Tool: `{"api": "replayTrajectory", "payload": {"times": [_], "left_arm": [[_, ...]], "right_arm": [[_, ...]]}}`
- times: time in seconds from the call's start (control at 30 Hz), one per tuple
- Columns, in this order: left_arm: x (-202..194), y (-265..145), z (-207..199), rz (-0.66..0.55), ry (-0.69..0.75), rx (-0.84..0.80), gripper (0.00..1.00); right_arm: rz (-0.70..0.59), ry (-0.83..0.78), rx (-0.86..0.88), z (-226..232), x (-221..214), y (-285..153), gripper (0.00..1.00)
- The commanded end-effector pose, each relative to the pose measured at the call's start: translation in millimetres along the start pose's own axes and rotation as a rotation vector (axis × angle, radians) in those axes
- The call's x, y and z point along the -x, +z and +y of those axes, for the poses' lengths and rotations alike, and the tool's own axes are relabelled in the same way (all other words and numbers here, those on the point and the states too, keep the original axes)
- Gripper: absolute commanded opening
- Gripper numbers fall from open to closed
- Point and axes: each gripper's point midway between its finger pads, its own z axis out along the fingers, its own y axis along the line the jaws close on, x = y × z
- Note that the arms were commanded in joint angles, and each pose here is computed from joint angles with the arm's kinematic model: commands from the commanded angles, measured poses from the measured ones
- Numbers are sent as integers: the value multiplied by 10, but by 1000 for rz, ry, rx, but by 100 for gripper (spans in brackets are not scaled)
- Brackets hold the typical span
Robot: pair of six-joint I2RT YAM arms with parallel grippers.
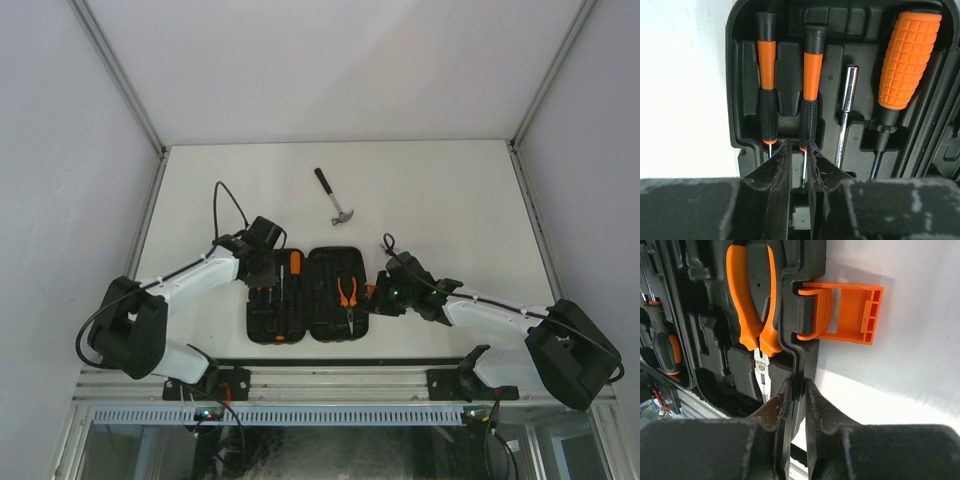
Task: Sort the tools into containers
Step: Place the screwdriver in the storage box.
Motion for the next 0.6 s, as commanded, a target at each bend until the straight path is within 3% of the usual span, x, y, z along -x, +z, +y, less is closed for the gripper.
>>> {"api": "replayTrajectory", "payload": {"times": [0.0, 0.2, 0.57], "left_arm": [[260, -58, -149, -62, 2, -40, 23], [299, -30, -173, -62, -3, -42, 24], [354, -2, -178, -68, -2, -33, 16]], "right_arm": [[23, -30, -16, -55, -60, 13, 3], [25, -32, -16, -57, -67, 15, 3], [31, -35, -12, -52, -75, 25, 3]]}}
